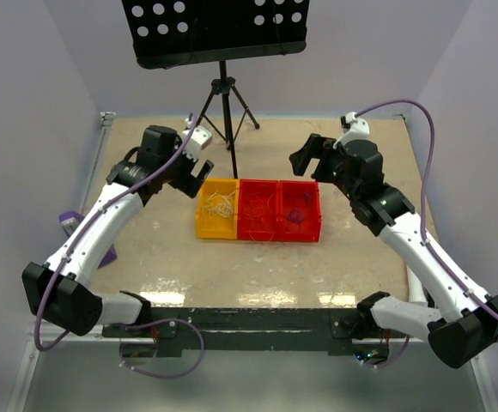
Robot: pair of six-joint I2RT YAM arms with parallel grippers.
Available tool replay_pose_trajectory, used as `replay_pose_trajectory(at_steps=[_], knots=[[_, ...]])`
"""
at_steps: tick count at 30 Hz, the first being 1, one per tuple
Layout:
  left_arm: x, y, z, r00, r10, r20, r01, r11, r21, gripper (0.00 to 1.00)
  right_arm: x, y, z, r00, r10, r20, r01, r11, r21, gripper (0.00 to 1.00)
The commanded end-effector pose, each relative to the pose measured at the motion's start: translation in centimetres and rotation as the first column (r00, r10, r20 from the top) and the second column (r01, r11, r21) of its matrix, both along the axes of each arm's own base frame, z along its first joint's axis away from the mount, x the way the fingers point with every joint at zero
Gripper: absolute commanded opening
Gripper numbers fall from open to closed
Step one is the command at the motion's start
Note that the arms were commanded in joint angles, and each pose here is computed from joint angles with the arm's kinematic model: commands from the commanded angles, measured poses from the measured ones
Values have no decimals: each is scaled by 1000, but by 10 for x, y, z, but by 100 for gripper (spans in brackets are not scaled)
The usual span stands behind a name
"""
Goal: Untangle the cables
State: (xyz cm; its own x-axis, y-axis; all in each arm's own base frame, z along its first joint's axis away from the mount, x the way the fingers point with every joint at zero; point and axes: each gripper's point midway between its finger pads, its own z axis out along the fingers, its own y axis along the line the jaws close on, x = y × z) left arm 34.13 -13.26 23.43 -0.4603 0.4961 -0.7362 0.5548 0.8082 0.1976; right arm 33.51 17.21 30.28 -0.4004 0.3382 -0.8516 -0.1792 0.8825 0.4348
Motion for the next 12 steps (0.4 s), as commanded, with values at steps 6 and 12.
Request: replay_pose_trajectory(at_steps=[6,12], knots=[[30,59,-16,989,140,42,-137,988,-68,100,15,-12,51,988,-58,144,64,997,-33,99],[43,94,-44,980,201,-7,-200,969,-144,100,14,-16,51,985,-69,157,77,996,-44,99]])
